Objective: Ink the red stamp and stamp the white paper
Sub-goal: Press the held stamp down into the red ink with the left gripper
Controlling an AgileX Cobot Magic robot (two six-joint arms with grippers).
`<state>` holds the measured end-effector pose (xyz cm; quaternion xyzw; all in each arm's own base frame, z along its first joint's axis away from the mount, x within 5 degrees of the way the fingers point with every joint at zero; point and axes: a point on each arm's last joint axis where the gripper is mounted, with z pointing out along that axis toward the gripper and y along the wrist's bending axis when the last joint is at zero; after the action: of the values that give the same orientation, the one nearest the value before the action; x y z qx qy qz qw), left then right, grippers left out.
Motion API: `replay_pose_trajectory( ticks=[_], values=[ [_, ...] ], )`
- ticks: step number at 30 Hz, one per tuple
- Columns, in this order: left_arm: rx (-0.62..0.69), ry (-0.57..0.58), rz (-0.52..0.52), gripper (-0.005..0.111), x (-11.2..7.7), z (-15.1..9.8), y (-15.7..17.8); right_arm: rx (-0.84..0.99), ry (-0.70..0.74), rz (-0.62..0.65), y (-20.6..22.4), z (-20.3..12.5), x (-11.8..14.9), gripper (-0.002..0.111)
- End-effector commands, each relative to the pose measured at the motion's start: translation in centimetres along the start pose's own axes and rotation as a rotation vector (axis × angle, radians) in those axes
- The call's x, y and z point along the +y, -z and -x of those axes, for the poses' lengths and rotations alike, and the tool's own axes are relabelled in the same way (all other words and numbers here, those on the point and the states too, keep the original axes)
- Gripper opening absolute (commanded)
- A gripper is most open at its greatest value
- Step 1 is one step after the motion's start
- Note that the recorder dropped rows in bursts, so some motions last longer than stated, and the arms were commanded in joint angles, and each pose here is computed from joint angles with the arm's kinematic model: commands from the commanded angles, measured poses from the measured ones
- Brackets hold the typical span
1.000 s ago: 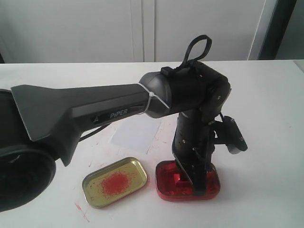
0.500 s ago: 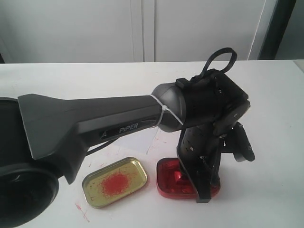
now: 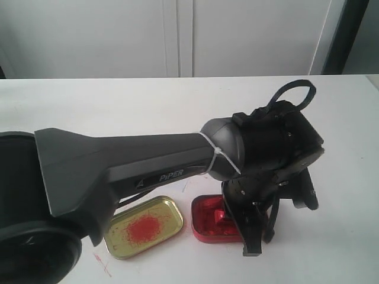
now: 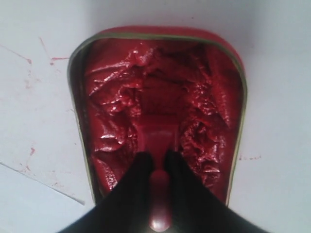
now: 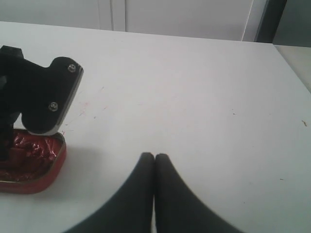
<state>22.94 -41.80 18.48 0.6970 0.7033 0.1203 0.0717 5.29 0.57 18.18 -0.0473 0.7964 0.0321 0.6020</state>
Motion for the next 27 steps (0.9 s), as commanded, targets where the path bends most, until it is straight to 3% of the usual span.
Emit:
replay_pose_trajectory(
  ticks=[1,16,27],
  values=[
    [0.072,0.007,-0.023,0.000,-0.5,-0.6,0.8,-0.016,-0.002,-0.004,0.0,0.0,0.0,0.000],
    [0.018,0.029,0.011,0.000,0.3,-0.4,2.5,-0.016,-0.002,-0.004,0.0,0.0,0.0,0.000],
    [0.027,0.077,0.013,0.000,2.3,-1.5,2.2,-0.016,-0.002,-0.004,0.0,0.0,0.0,0.000]
  ],
)
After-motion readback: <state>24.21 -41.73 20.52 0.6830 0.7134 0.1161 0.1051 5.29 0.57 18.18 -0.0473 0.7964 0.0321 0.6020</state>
